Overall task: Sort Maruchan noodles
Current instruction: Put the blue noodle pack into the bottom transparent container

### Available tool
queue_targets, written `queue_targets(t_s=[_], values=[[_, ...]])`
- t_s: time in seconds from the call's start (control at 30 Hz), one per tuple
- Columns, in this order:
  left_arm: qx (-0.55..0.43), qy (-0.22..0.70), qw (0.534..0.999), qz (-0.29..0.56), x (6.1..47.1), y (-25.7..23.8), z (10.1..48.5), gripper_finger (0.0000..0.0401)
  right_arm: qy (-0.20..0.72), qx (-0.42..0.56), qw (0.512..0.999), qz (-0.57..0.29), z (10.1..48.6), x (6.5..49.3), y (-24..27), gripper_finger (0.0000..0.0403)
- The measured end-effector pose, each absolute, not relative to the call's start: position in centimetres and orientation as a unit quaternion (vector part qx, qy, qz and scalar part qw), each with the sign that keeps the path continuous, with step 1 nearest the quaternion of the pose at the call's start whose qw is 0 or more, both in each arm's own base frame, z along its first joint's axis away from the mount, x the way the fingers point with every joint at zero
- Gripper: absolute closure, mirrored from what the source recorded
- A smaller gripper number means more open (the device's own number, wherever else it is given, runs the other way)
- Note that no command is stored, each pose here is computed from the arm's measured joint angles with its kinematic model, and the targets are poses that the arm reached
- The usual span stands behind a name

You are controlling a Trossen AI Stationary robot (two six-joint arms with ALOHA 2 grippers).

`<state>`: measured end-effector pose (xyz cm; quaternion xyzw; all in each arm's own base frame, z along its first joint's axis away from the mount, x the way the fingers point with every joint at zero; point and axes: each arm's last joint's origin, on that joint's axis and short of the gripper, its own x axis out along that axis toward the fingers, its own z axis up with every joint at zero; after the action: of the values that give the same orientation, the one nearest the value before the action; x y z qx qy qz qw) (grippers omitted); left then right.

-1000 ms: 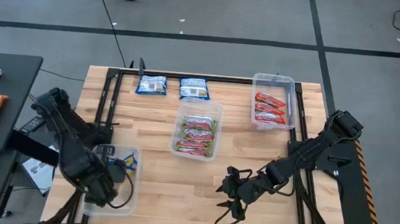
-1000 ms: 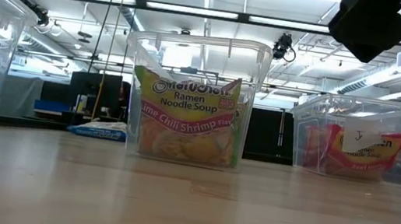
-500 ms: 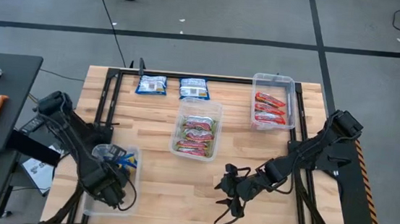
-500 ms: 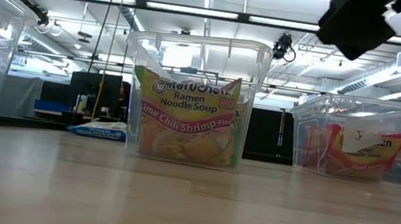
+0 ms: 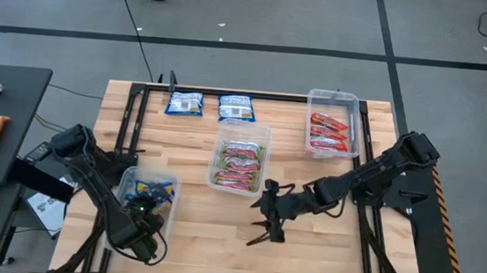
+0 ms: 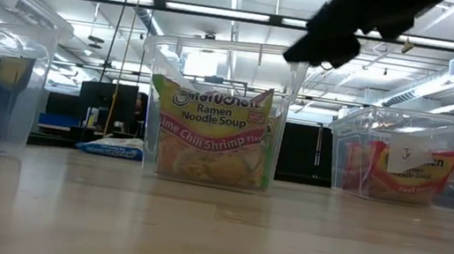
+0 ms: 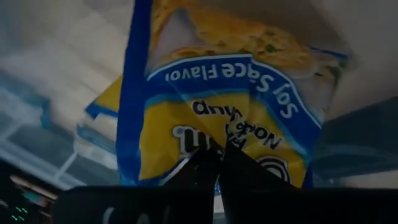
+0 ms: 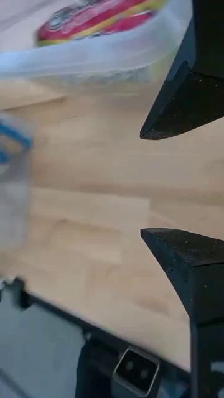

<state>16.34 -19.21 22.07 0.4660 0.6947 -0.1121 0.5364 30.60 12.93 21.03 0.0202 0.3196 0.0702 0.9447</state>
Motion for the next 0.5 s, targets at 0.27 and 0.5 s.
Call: queue_targets(t_s=[0.27, 0.5], values=[[0.464, 0.7, 0.516, -0.167, 16.4, -19.6, 21.7, 0.0384, 0.235, -0.056, 0.955, 0.169, 22.8, 30.7, 14.2, 0.0158], [0.47, 0.695, 0.524, -0.147, 16.7, -19.3, 21.8, 0.0367, 0.261, -0.057, 0.951, 0.155, 22.4, 30.5, 14.1, 0.0159]])
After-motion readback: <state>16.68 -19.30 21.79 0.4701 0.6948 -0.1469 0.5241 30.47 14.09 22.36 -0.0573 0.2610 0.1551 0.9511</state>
